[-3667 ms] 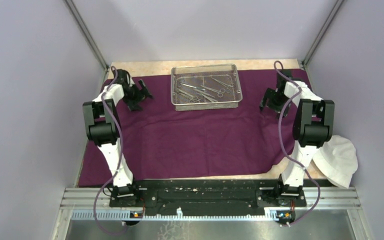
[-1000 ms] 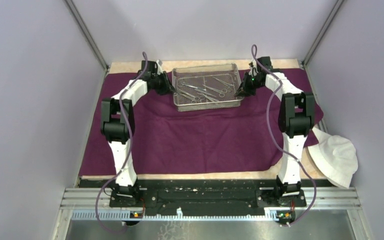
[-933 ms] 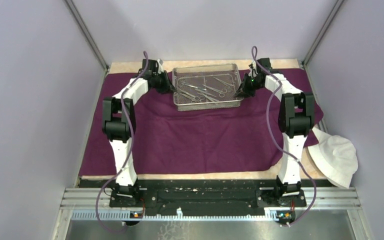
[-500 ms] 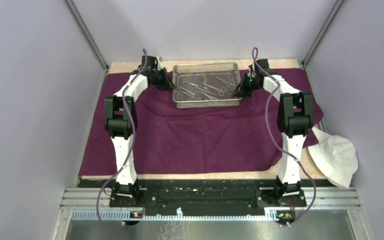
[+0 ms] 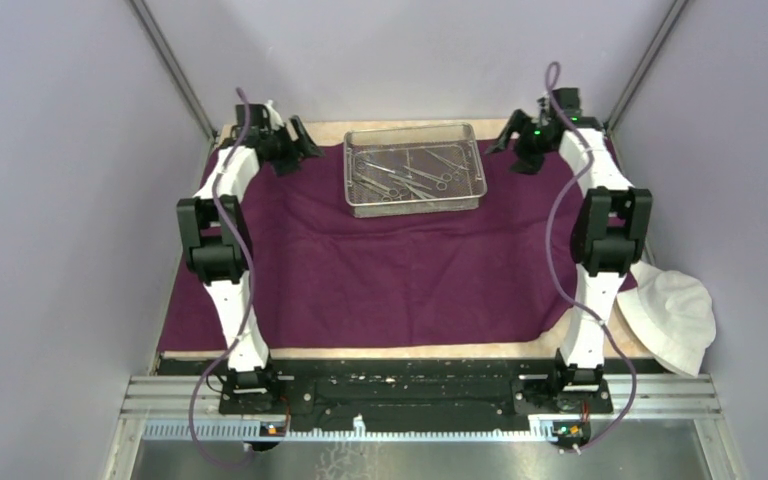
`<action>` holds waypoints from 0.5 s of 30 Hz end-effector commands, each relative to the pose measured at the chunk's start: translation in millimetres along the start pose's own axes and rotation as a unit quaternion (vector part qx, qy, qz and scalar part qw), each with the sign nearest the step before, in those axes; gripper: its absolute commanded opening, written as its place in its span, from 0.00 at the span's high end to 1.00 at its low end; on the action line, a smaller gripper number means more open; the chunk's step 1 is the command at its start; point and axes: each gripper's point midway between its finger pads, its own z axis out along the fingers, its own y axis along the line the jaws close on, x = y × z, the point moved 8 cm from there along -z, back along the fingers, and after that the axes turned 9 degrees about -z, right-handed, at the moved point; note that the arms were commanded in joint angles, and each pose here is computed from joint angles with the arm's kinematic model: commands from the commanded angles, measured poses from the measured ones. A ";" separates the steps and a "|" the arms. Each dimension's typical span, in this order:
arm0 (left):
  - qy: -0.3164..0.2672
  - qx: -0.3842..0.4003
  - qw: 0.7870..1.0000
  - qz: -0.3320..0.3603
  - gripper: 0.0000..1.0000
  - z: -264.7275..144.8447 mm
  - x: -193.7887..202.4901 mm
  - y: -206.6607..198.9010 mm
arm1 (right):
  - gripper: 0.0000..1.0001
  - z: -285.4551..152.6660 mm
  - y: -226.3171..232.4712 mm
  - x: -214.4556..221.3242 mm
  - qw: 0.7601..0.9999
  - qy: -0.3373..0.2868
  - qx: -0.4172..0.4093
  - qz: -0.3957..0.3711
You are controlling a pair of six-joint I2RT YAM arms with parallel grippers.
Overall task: Open and lay out the surgical kit
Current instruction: Smooth out the surgical kit at the center of the board.
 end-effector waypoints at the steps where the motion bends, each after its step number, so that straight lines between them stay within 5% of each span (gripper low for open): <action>1: -0.072 0.045 0.996 0.000 0.13 -27.9 -43.9 -13.9 | 0.22 -57.0 -36.0 -45.5 0.993 -0.094 0.068 0.008; 15: -0.116 0.011 0.993 -0.029 0.14 18.9 -65.3 29.5 | 0.21 -45.4 -147.7 -87.5 0.969 -0.109 0.221 0.010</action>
